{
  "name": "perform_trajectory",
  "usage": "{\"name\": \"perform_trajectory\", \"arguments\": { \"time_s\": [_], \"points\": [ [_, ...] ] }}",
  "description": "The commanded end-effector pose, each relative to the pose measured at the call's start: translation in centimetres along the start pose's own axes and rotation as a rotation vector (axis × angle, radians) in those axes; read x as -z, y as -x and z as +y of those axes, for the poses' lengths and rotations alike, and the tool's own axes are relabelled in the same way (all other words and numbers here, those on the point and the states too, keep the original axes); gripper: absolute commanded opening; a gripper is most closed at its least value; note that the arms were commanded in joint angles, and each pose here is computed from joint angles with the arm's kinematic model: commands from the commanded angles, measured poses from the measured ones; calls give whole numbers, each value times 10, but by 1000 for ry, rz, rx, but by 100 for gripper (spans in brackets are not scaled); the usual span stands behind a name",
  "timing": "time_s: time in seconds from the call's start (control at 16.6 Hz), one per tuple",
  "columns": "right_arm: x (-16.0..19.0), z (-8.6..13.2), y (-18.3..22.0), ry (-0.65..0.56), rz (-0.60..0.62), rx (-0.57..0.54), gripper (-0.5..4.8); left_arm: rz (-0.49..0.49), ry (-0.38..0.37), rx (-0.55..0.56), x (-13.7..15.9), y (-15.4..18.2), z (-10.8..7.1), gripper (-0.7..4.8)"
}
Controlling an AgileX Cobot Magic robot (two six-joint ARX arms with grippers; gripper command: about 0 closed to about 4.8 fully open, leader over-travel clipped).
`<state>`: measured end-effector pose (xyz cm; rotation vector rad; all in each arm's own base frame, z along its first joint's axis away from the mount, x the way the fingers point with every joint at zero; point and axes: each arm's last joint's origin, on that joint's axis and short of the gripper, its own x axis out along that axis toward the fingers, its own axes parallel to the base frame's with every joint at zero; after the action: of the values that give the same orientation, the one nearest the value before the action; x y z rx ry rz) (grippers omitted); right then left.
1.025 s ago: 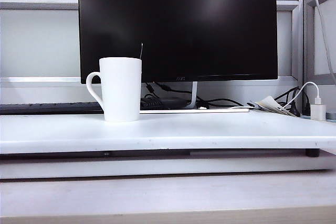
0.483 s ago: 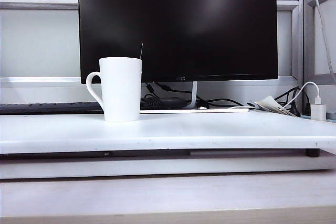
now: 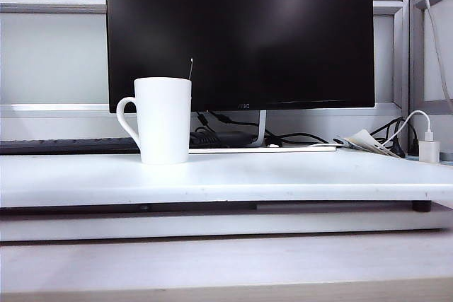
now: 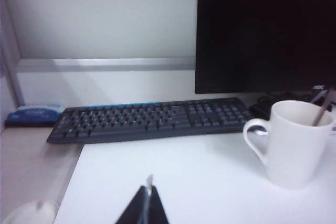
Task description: Pick up a spoon and stir the liquid in the cup.
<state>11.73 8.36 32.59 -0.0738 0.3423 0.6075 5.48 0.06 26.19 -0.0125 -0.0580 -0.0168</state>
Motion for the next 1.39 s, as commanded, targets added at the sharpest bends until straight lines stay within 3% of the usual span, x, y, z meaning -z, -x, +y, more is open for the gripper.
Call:
{"name": "perform_trajectory", "arguments": {
  "time_s": [0.06,0.6,0.9,1.39],
  "points": [
    [-2,0,1,-3,-16,-2,-8,-72,24,33,7,-7,0,-4],
    [-2,0,1,-3,-15,1,-8,-32,96,34,74,-34,2,-4],
    [-2,0,1,-3,-15,1,-8,-75,99,35,85,-36,3,-4],
    [-2,0,1,-3,-15,1,-8,-57,92,34,87,-37,3,-4]
  ]
}}
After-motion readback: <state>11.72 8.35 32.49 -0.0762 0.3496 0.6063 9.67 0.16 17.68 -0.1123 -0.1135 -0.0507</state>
